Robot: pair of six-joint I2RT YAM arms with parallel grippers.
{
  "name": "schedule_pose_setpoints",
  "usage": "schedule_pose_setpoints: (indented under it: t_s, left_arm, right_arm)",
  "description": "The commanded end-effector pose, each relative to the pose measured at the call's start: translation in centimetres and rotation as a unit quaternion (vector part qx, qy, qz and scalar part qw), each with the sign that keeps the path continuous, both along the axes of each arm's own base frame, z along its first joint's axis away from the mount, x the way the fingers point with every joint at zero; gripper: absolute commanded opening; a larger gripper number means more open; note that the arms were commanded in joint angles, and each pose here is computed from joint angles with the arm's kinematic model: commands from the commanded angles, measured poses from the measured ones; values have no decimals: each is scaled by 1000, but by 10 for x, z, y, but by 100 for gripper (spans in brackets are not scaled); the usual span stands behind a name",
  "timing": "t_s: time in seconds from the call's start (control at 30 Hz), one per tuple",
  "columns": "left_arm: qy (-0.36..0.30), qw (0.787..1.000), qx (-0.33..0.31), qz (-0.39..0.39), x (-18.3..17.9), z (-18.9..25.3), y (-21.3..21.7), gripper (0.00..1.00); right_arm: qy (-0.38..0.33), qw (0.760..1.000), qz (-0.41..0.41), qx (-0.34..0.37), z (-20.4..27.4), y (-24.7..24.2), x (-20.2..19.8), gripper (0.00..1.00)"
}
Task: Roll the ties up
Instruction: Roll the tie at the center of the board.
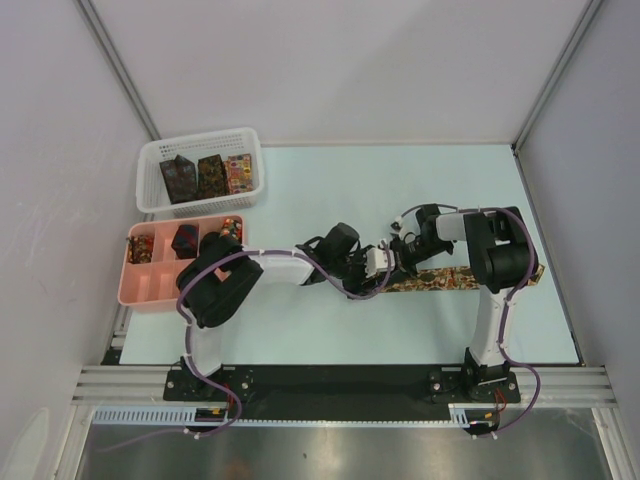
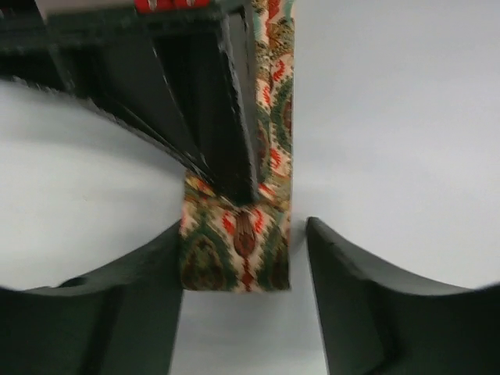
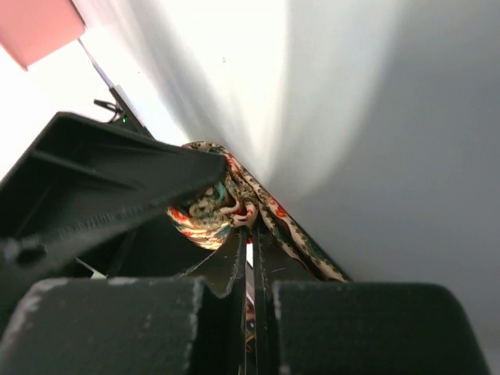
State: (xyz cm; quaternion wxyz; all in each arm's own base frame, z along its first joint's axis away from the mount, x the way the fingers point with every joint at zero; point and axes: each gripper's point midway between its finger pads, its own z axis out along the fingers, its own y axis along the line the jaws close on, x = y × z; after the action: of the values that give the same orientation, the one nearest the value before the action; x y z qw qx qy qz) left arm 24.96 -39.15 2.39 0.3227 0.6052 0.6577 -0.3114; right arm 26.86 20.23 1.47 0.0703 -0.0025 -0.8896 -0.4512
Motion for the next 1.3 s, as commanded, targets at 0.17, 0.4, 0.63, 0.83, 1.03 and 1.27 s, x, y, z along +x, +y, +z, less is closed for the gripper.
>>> schedule_pose_setpoints:
  t_s: [0.17,0.4,0.63,0.83,1.03,1.27]
  left_arm:
    - [-20,996,78,-45,-4,-12,19,23]
    - [14,994,104,-29,5,6,56,14]
    - [21,991,126,-29,6,7,61,15]
    - [28,989,142,-21,10,3,62,18]
    - [32,988,153,-11,14,-2,62,20]
    - [33,988,152,-6,15,-2,62,21]
  right_arm:
    - [11,999,33,-29,-29,15,-13,0]
    - [-22,999,20,20,0,41,15,7]
    - [-63,997,21,49,36,47,26,33]
    - [-46,998,24,46,23,53,22,33]
    - [-29,997,24,69,29,58,18,33]
    - [-33,995,15,93,58,56,8,43]
